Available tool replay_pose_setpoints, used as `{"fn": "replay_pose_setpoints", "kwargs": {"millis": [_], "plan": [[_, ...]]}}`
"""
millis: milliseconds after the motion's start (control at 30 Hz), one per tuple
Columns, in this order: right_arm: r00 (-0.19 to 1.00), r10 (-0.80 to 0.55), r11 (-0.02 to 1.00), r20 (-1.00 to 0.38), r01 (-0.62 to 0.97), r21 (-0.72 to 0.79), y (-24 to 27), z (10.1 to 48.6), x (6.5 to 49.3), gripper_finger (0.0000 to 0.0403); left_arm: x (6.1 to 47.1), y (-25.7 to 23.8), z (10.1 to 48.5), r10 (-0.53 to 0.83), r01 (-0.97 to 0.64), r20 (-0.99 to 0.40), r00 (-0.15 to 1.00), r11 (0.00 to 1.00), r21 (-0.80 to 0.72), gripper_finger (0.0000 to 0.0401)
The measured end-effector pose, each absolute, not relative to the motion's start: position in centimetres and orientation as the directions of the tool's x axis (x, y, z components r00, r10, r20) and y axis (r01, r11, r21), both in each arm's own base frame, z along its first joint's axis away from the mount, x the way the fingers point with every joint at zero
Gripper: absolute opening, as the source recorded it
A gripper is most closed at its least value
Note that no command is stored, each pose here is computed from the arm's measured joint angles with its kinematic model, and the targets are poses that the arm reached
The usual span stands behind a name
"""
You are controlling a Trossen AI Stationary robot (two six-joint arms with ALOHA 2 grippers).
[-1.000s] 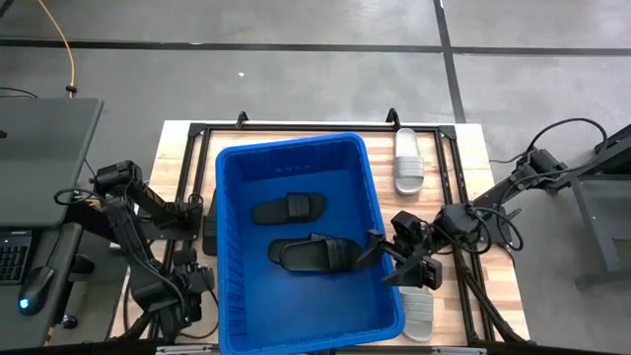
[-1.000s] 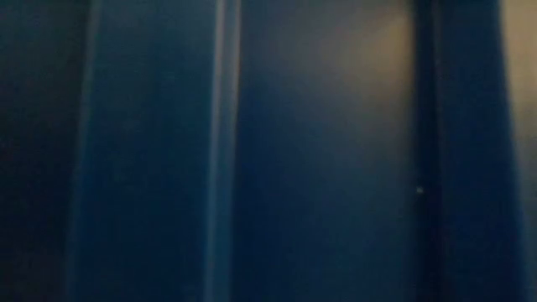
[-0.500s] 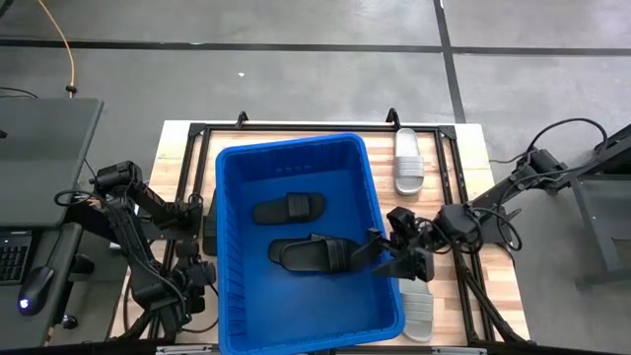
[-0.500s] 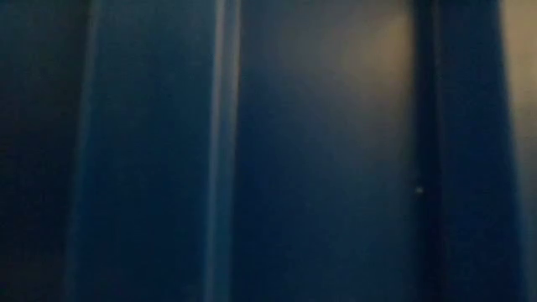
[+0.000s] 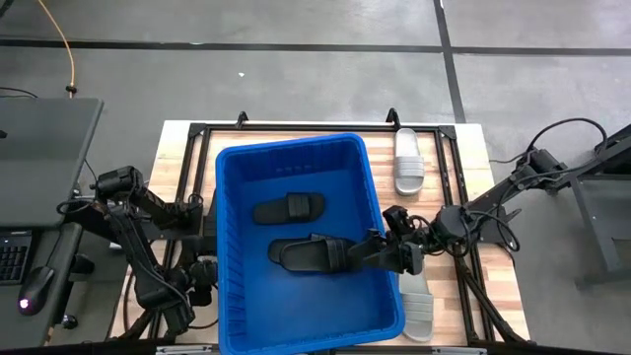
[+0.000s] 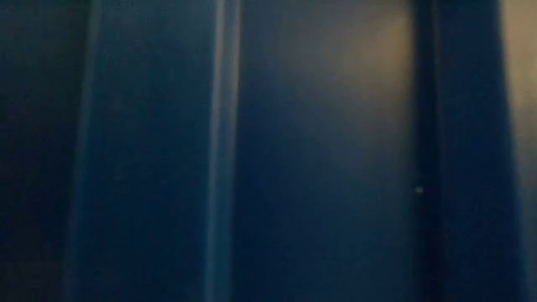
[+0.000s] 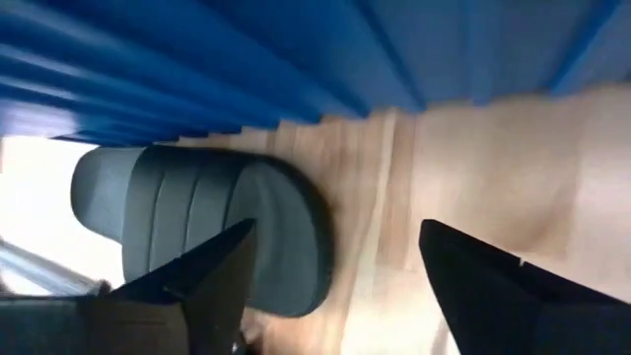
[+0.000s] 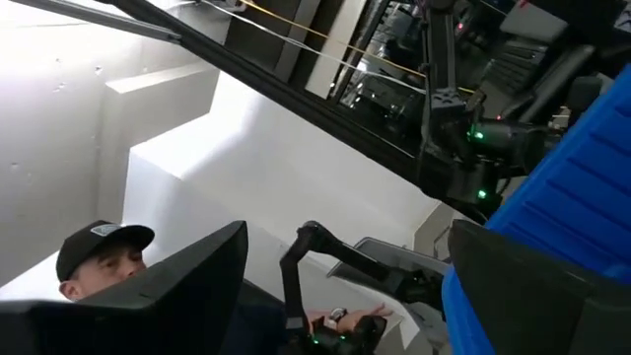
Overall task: Pick and place slides into bin
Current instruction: Put the black slide in the bin
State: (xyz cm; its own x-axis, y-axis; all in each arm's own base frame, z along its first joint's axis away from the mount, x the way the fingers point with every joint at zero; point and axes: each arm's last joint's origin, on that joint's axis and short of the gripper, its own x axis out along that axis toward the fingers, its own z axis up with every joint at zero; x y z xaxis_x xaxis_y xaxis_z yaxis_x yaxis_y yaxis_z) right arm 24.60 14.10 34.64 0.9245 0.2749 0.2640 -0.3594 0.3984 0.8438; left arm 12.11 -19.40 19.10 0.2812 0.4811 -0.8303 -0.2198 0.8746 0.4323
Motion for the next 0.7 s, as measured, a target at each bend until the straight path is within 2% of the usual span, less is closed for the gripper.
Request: {"fn": "replay_pose_setpoints", "kwargs": {"millis": [133, 233, 300, 500, 700], "plan": [[0.924, 0.275, 0.403, 0.267, -0.363, 0.84, 14.1, 34.7, 24.6, 0.0338, 11.3, -19.1, 17.6, 0.505, -0.224, -0.839, 0.203, 0.858, 0.463, 0.0288], [0.926, 0.273, 0.406, 0.26, -0.356, 0.841, 14.1, 34.6, 24.6, 0.0339, 10.7, -18.5, 16.5, 0.527, -0.233, -0.846, 0.085, 0.836, 0.497, 0.0285], [0.929, 0.27, 0.41, 0.253, -0.349, 0.843, 14.1, 34.5, 24.6, 0.0338, 10.5, -18.1, 16.5, 0.541, -0.241, -0.839, 0.056, 0.823, 0.514, 0.0279], [0.94, 0.255, 0.423, 0.225, -0.318, 0.848, 14.2, 34.3, 24.6, 0.0339, 10.5, -17.7, 16.8, 0.604, -0.253, -0.79, 0.105, 0.785, 0.566, 0.0258], [0.938, 0.249, 0.41, 0.24, -0.327, 0.851, 14.2, 34.4, 24.6, 0.0337, 10.8, -17.6, 16.9, 0.626, -0.262, -0.751, 0.208, 0.776, 0.574, 0.0265]]}}
